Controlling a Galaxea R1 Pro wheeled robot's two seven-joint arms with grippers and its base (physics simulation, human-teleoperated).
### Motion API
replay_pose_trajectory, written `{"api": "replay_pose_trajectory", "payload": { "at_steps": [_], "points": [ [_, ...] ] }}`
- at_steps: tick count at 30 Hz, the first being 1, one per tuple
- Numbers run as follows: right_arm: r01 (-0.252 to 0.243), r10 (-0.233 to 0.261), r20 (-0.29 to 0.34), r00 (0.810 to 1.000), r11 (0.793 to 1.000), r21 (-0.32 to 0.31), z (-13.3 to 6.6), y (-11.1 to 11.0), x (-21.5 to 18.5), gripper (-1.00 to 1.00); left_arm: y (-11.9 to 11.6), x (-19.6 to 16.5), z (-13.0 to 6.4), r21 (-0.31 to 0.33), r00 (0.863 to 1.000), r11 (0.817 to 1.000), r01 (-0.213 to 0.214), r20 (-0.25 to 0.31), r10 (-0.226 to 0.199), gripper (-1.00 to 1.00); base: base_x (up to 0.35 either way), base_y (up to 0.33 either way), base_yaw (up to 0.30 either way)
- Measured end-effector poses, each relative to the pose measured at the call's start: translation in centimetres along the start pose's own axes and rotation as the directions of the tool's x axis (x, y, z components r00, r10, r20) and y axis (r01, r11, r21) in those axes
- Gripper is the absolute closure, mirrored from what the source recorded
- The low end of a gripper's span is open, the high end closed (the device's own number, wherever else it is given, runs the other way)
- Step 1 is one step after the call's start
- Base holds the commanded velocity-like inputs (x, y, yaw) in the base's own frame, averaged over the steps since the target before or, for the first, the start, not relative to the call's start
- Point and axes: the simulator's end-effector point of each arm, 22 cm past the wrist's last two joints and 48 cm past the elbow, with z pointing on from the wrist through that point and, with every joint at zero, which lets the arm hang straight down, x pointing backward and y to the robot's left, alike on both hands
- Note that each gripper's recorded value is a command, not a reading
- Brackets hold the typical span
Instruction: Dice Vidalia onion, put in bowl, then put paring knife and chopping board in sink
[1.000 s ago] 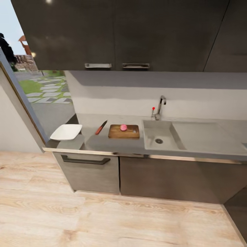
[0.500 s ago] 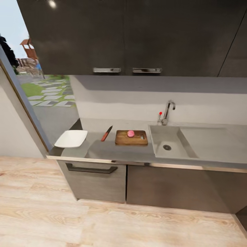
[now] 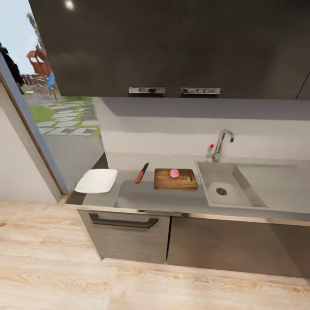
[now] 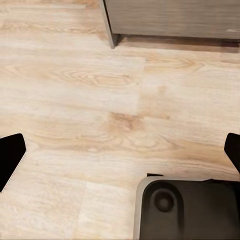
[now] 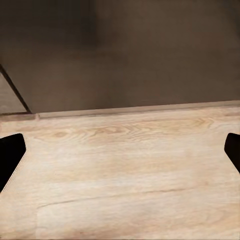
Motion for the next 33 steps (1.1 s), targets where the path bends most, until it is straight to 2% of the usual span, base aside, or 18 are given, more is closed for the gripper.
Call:
{"api": "replay_pose_trajectory", "payload": {
  "at_steps": [9, 27, 33],
  "points": [
    [0.0, 0.0, 0.0, 1.0, 1.0, 0.0, 0.01, 0.0, 0.0, -1.0, 0.05, 0.14, -0.06, -0.001, 1.0, 1.0, -0.002, -0.004, 0.002, -1.0, 0.12, 0.246, 0.0],
    [0.0, 0.0, 0.0, 1.0, 1.0, -0.001, 0.01, 0.01, 0.01, -1.0, 0.09, 0.31, -0.12, 0.0, 1.0, 1.0, -0.003, -0.008, 0.003, -1.0, 0.005, 0.299, -0.001],
    [-0.002, 0.002, 0.002, 1.0, 1.0, -0.001, 0.02, 0.02, -0.09, -1.0, 0.07, 0.24, -0.08, 0.0, 1.0, 1.0, -0.003, -0.005, 0.003, -1.0, 0.0, 0.303, -0.143]
  ]
}}
